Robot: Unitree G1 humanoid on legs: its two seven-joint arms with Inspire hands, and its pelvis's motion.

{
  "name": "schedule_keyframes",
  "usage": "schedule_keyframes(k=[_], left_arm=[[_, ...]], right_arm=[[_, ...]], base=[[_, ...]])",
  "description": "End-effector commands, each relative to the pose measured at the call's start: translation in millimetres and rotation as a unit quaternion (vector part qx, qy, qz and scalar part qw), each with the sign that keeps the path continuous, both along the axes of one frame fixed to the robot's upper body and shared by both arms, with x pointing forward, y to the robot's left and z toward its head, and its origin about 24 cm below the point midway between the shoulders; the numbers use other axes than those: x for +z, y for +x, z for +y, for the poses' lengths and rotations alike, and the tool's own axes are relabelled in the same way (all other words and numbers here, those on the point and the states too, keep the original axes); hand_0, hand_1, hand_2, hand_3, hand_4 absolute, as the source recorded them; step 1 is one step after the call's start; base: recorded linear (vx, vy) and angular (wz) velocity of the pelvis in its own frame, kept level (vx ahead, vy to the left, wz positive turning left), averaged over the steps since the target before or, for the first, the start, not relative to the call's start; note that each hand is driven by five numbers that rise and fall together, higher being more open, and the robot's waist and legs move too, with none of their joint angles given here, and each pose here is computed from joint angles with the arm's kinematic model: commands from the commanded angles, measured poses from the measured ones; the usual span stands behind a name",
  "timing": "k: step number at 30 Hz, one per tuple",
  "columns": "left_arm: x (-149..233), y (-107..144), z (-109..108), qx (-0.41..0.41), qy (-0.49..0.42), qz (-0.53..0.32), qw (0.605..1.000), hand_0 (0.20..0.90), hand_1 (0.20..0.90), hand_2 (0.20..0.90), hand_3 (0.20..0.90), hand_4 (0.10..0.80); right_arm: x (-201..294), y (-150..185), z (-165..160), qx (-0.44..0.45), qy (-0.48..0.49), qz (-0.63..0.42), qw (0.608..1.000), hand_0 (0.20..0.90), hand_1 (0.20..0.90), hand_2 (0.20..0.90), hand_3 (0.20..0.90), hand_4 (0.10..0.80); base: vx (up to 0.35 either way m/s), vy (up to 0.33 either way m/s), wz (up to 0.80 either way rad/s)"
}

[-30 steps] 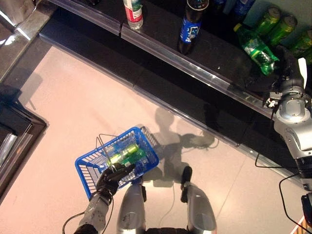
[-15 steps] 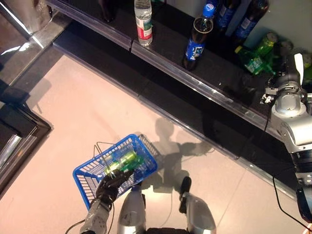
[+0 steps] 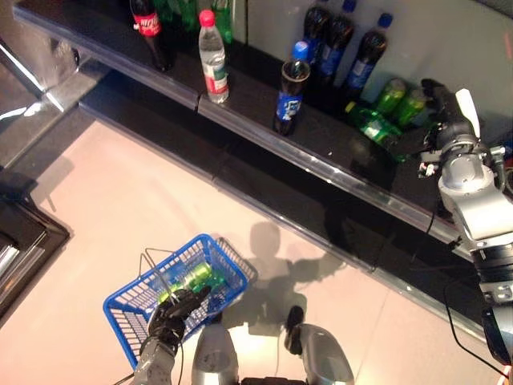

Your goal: Pick up the drink and place into the basket.

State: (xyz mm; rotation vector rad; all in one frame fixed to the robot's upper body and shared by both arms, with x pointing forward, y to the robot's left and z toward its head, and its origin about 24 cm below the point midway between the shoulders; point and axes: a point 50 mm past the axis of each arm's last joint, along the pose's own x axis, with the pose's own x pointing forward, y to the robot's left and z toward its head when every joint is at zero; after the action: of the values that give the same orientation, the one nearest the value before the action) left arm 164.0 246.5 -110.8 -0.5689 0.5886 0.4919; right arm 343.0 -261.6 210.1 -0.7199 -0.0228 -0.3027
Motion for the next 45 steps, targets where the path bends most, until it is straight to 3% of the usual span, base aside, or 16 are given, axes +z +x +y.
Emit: schedule_keyframes(k=[1,7,16,22,26,29,38,45], left_arm=[[17.2,5.9,2.2,-0.022,0.036,-0.078,0.996,0.300,0.300,0.300,0.200,0.100],[9.5,-1.0,-6.3,-0.049,0.036,-0.064,0.996,0.300,0.300,0.300,0.200,0.100],[16.0,11.8,1.3,-0.070,0.054,-0.068,0.994,0.300,0.300,0.300,0.200,0.100],[19.3,13.1,6.6,-0.100,0.069,-0.070,0.990,0.300,0.300,0.300,0.200,0.100],[39.4,41.4,10.2,-0.088,0.081,-0.118,0.986,0.300,0.300,0.300,0.200,0.100],[43.9,47.8,9.5,-0.083,0.086,-0.122,0.985,0.300,0.300,0.300,0.200,0.100],[33.4,31.4,5.0,-0.109,0.085,-0.108,0.985,0.300,0.300,0.300,0.200,0.100],[34.9,33.5,3.8,-0.132,0.084,-0.115,0.981,0.300,0.300,0.300,0.200,0.100]], right_arm=[[-1.6,-4.2,10.8,0.017,-0.075,-0.027,0.997,0.900,0.900,0.900,0.900,0.800],[-26.6,-10.1,6.2,0.019,-0.067,0.001,0.998,0.900,0.900,0.900,0.900,0.800],[-66.5,-27.2,-7.4,0.010,-0.036,0.045,0.998,0.900,0.900,0.900,0.900,0.800],[-72.5,-20.1,-0.6,-0.001,-0.028,0.035,0.999,0.900,0.900,0.900,0.900,0.800],[-47.0,-6.8,9.5,0.003,-0.025,-0.034,0.999,0.900,0.900,0.900,0.900,0.800],[-36.1,-5.4,11.6,0.005,-0.028,-0.052,0.998,0.900,0.900,0.900,0.900,0.800],[-12.7,-2.1,2.7,-0.019,-0.047,-0.060,0.997,0.900,0.900,0.900,0.900,0.800],[12.3,2.8,-11.0,-0.108,-0.120,-0.100,0.982,0.900,0.900,0.900,0.900,0.800]], base=[[0.239,0.072,0.28],[0.262,0.151,-0.05],[0.290,0.255,-0.34],[0.144,0.089,0.00],[-0.072,-0.223,-0.14],[0.006,-0.204,0.23],[0.126,-0.150,0.34],[0.048,-0.015,0.13]])
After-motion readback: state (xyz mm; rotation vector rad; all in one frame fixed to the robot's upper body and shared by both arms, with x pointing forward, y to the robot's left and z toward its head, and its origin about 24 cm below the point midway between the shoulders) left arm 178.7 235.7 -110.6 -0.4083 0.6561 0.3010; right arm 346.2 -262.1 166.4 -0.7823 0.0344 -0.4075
